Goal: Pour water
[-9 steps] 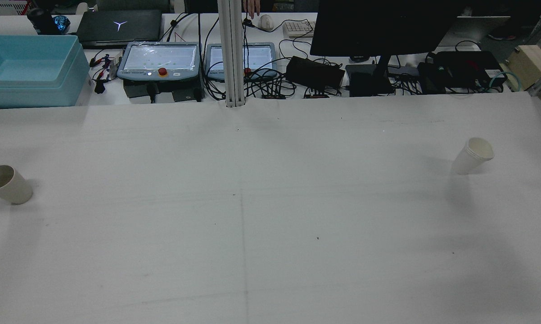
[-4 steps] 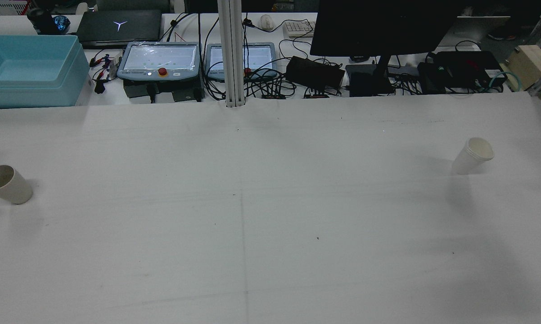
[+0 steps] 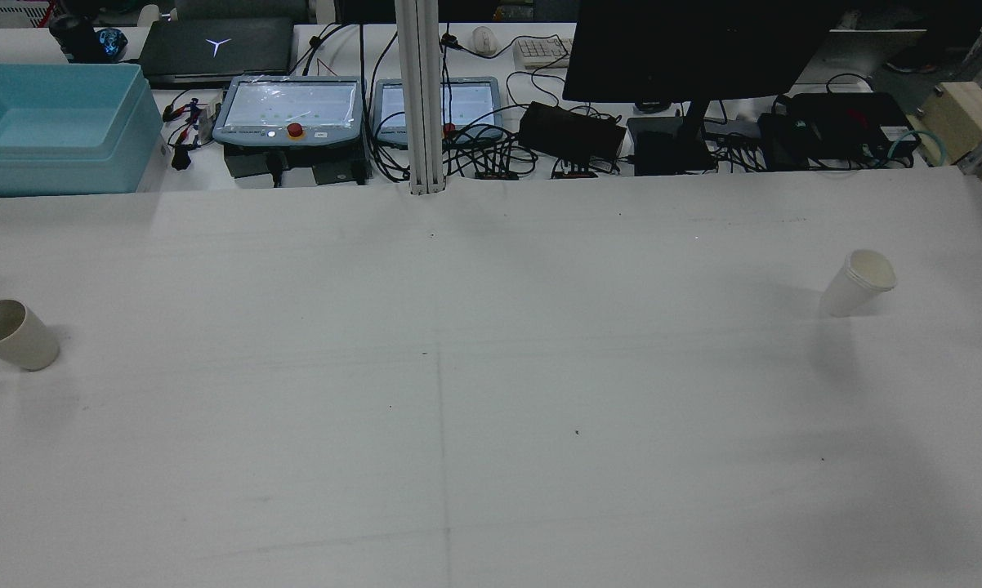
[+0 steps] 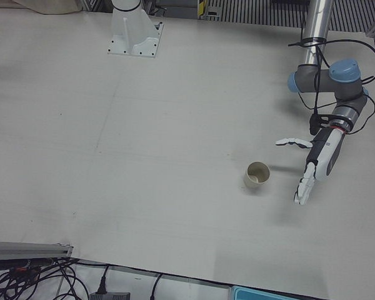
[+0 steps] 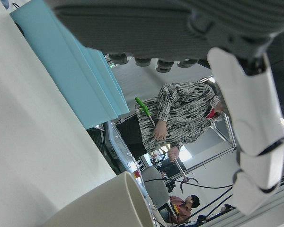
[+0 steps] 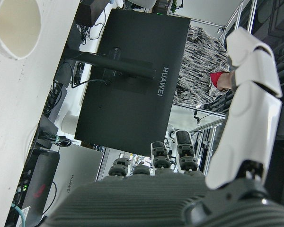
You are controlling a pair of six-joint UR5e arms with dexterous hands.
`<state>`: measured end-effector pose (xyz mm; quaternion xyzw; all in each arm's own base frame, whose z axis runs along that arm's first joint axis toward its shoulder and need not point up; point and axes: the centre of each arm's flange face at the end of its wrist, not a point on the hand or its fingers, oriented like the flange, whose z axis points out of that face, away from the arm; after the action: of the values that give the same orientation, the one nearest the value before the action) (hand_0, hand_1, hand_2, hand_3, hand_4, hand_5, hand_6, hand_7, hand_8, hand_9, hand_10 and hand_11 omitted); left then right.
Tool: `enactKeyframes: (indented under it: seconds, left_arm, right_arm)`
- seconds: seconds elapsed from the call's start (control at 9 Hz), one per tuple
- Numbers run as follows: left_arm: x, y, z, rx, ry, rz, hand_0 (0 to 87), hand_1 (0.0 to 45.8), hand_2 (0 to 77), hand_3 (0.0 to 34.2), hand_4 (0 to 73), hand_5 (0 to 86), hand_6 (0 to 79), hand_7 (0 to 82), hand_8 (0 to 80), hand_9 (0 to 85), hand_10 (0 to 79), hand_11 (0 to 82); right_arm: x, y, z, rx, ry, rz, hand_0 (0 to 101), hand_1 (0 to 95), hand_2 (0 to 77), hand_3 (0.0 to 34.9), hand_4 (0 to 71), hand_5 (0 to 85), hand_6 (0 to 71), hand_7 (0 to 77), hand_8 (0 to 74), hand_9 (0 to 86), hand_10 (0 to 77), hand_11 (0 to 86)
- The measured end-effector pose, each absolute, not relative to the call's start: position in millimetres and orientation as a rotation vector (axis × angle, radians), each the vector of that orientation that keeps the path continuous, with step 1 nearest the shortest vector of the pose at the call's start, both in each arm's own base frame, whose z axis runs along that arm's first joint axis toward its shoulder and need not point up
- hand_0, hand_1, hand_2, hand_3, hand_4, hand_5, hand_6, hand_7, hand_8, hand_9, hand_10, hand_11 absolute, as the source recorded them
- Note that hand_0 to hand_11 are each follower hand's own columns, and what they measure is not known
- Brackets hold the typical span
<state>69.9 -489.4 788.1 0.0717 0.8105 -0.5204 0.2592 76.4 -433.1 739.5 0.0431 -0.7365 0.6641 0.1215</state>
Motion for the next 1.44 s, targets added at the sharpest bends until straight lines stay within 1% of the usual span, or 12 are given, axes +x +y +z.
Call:
enactKeyframes:
  seconds: [0.11,0.22,0.33,0.44,0.56,0.67,0.78,1.11,1.22,1.44]
  left_arm:
    - [85.1,-489.9,788.3,0.179,2.187,-1.382,46.5,16.9,20.2,0.0,1.1,0.0,0.0,4.4,0.0,1.1,0.5,1.1]
    - [94.1,-491.6,787.9,0.169,2.182,-1.368,46.4,14.2,20.2,0.1,2.2,0.0,0.0,4.4,0.0,1.1,0.5,1.1]
    - [101.2,-497.3,785.5,0.163,2.18,-1.361,46.4,14.7,20.7,0.1,2.2,0.0,0.0,4.4,0.0,1.6,0.5,1.1]
    - [107.1,-504.8,783.4,0.161,2.175,-1.361,43.6,13.1,21.8,0.0,3.8,0.0,0.0,4.4,0.5,1.1,0.5,1.1]
    - [112.1,-512.6,782.6,0.163,2.169,-1.362,43.6,13.1,22.4,0.0,3.8,0.0,0.5,4.4,0.5,1.1,0.5,1.1]
    - [115.9,-519.1,782.5,0.171,2.162,-1.36,43.6,14.2,21.8,0.0,3.8,0.0,0.0,4.4,0.5,1.1,0.5,1.1]
    - [117.5,-521.9,782.8,0.179,2.156,-1.357,43.7,14.2,21.8,0.0,2.7,0.0,0.0,4.4,0.5,1.1,0.5,1.1]
    - [121.9,-519.7,792.1,0.182,2.133,-1.358,43.6,14.2,21.8,0.0,1.6,0.0,0.0,4.4,0.5,1.1,0.5,1.1]
    - [122.0,-518.5,795.4,0.183,2.127,-1.36,42.9,14.2,21.8,0.0,1.1,0.0,0.5,2.2,0.0,1.1,0.5,1.1]
    - [122.6,-517.8,797.9,0.187,2.121,-1.359,42.0,13.6,20.7,0.0,1.1,0.0,0.5,2.2,0.5,1.1,0.5,1.1]
  right_arm:
    - [75.7,-433.3,739.2,0.13,-2.148,1.935,51,21.3,20.2,0.0,4.9,24.0,8.2,12.5,0.5,0.5,4.4,7.6]
    - [75.3,-433.5,738.8,0.134,-2.146,1.931,51,21.3,20.2,0.0,4.4,24.5,8.2,12.5,0.5,0.5,4.4,7.6]
    - [75.1,-433.5,738.7,0.138,-2.145,1.929,51,21.3,20.2,0.0,4.4,24.5,8.2,13.1,0.5,0.5,4.4,7.6]
    - [74.8,-433.6,738.8,0.139,-2.143,1.927,51,20.7,20.2,0.0,5.4,25.1,8.2,13.1,0.5,0.5,4.4,7.6]
    - [74.5,-433.7,738.7,0.141,-2.142,1.926,50,20.7,21.8,0.0,5.4,24.5,8.2,13.1,0.5,0.5,4.4,7.6]
    - [74.0,-434.0,738.3,0.141,-2.142,1.924,50,20.7,21.8,0.0,5.4,24.5,8.2,13.1,0.5,0.5,4.4,7.6]
    - [73.5,-434.4,738.0,0.141,-2.142,1.922,50,20.7,20.2,0.0,5.4,25.1,9.3,13.6,0.5,0.5,4.4,7.6]
    - [72.1,-435.0,737.6,0.145,-2.138,1.915,50,20.7,20.7,0.0,5.4,25.1,9.3,13.6,0.5,0.5,4.4,7.6]
    - [71.8,-435.1,737.5,0.146,-2.138,1.914,50,20.7,20.7,0.0,5.4,25.1,9.3,13.6,0.5,0.5,4.4,7.6]
    - [71.2,-435.5,736.5,0.149,-2.138,1.909,50,20.7,20.7,0.0,5.4,26.2,9.3,13.6,0.5,0.5,4.4,8.2]
